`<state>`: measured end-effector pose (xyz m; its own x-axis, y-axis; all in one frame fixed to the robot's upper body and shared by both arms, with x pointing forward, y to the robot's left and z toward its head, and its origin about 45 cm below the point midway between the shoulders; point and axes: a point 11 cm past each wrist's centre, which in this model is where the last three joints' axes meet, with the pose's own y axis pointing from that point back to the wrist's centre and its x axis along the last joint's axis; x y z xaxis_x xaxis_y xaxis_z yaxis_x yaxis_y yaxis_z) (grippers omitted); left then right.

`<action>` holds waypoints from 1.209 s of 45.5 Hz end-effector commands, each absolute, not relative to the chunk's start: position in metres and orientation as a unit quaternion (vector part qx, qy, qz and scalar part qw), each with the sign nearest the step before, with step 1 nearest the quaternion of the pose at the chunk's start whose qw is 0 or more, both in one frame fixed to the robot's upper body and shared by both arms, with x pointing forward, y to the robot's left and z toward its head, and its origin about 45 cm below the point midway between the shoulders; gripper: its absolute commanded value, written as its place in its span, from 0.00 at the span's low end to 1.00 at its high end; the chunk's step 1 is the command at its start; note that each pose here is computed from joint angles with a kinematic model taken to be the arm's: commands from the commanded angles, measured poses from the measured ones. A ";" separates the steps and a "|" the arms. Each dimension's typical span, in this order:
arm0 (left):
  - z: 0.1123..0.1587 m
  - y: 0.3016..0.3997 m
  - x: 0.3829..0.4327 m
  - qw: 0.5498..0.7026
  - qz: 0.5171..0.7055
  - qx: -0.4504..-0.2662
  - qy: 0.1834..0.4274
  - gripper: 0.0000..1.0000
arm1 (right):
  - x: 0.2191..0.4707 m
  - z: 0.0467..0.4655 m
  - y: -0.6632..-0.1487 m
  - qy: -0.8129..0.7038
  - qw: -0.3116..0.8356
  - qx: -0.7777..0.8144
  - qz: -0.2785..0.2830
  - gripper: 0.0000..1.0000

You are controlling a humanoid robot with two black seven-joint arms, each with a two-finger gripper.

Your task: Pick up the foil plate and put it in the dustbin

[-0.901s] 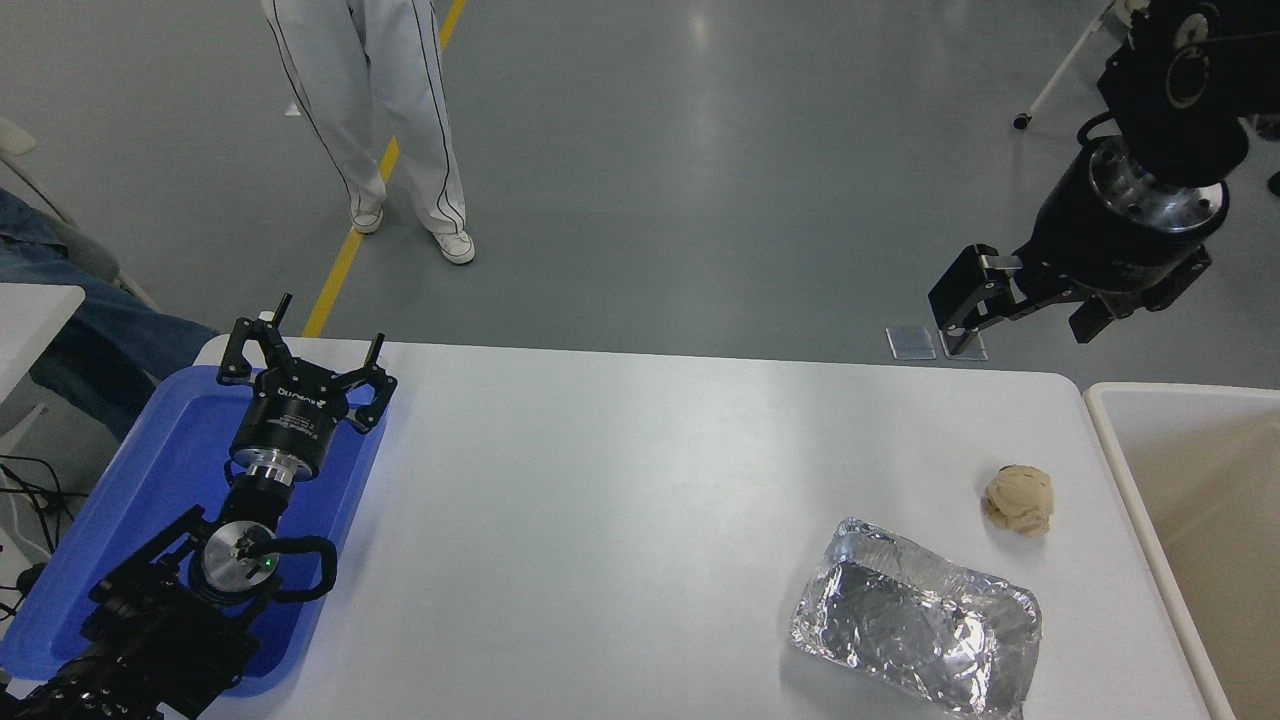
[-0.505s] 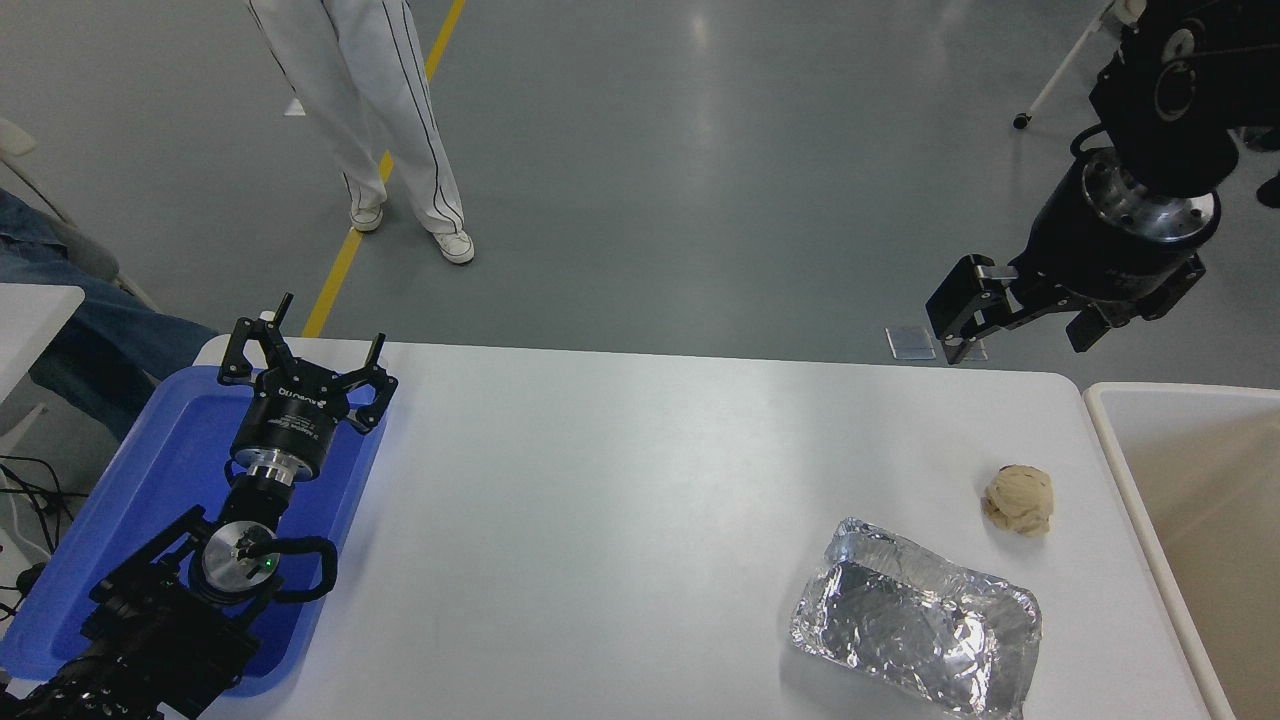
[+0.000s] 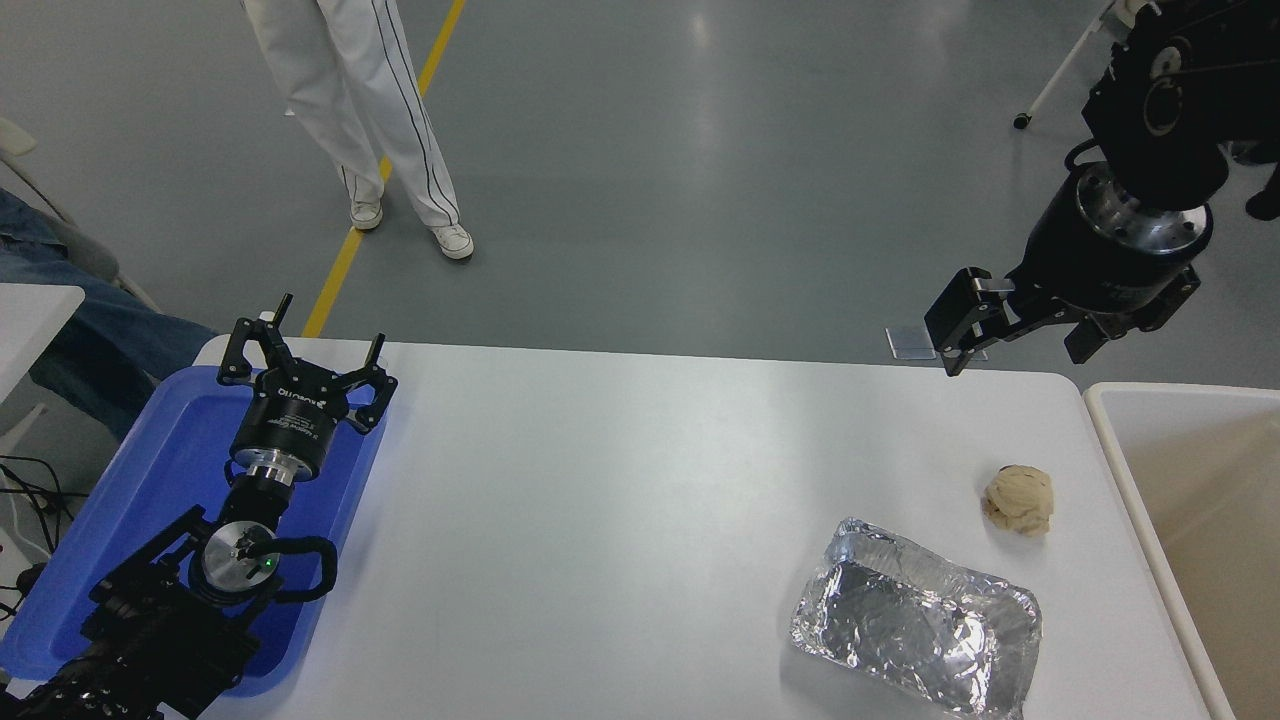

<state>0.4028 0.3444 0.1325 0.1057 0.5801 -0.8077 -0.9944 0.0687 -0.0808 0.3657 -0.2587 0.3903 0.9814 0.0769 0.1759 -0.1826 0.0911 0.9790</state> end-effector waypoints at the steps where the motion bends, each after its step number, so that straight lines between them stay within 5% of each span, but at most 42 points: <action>1: 0.1327 0.3442 0.4029 0.663 0.593 -0.337 0.308 1.00 | 0.365 0.388 -0.260 -0.039 0.737 0.669 0.085 1.00; 39: 0.1326 0.3440 0.4029 0.663 0.593 -0.336 0.308 1.00 | 0.363 0.375 -0.263 -0.030 0.738 0.671 0.070 1.00; 55: 0.1325 0.3439 0.4029 0.664 0.593 -0.336 0.308 1.00 | 0.354 0.368 -0.307 -0.043 0.755 0.654 0.034 1.00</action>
